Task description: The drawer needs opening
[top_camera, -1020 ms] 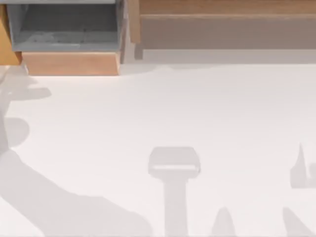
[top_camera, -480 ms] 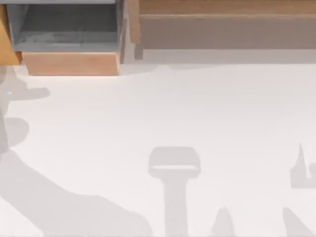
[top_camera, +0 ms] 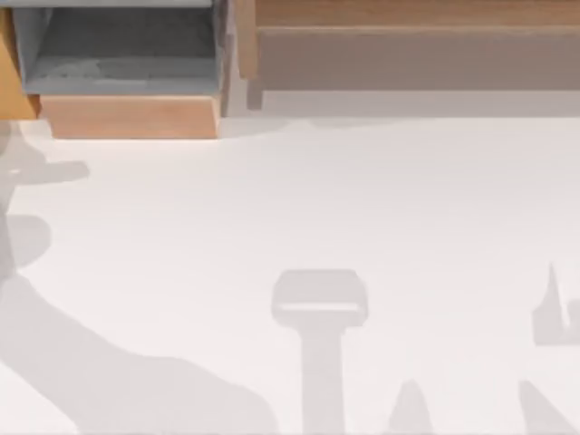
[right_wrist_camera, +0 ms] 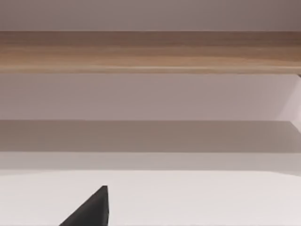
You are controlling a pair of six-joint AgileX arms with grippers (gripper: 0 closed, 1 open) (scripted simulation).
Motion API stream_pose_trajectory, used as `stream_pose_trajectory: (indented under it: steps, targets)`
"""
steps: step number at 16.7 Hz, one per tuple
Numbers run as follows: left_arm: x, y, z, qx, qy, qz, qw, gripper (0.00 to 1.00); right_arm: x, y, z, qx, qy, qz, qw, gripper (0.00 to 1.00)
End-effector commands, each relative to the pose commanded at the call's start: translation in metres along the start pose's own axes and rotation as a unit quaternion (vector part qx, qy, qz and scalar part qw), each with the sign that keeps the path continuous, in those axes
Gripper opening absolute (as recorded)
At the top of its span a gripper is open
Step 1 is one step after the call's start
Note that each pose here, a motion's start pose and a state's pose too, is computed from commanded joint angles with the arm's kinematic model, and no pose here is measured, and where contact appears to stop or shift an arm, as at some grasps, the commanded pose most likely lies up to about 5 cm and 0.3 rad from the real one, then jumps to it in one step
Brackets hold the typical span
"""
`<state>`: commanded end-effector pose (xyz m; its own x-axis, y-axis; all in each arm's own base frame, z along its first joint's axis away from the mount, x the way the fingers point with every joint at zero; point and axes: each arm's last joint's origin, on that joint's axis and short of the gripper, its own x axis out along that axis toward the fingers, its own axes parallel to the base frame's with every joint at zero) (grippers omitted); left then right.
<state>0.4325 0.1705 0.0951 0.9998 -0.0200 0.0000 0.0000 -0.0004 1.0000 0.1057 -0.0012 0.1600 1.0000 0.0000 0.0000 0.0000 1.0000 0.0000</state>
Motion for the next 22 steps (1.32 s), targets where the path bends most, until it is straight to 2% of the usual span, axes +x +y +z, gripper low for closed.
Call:
stream_pose_trajectory:
  steps: [1, 5, 8, 11, 17, 22]
  targets:
    - [-0.001, -0.005, -0.001, -0.006, 0.002, -0.009, 1.0, 0.0, 0.0, 0.0, 0.0, 0.0, 0.0, 0.0, 1.0, 1.0]
    - [-0.018, 0.001, -0.005, -0.002, 0.002, 0.002, 1.0, 0.0, 0.0, 0.0, 0.0, 0.0, 0.0, 0.0, 1.0, 1.0]
    - [-0.045, -0.011, -0.001, -0.012, 0.003, -0.02, 1.0, 0.0, 0.0, 0.0, 0.0, 0.0, 0.0, 0.0, 1.0, 1.0]
    - [-0.063, -0.006, -0.001, -0.007, 0.001, -0.01, 1.0, 0.0, 0.0, 0.0, 0.0, 0.0, 0.0, 0.0, 1.0, 1.0]
    - [-0.067, -0.007, 0.0, -0.009, -0.001, -0.012, 1.0, 0.0, 0.0, 0.0, 0.0, 0.0, 0.0, 0.0, 1.0, 1.0]
    - [-0.108, -0.008, 0.001, -0.01, -0.002, -0.013, 1.0, 0.0, 0.0, 0.0, 0.0, 0.0, 0.0, 0.0, 1.0, 1.0]
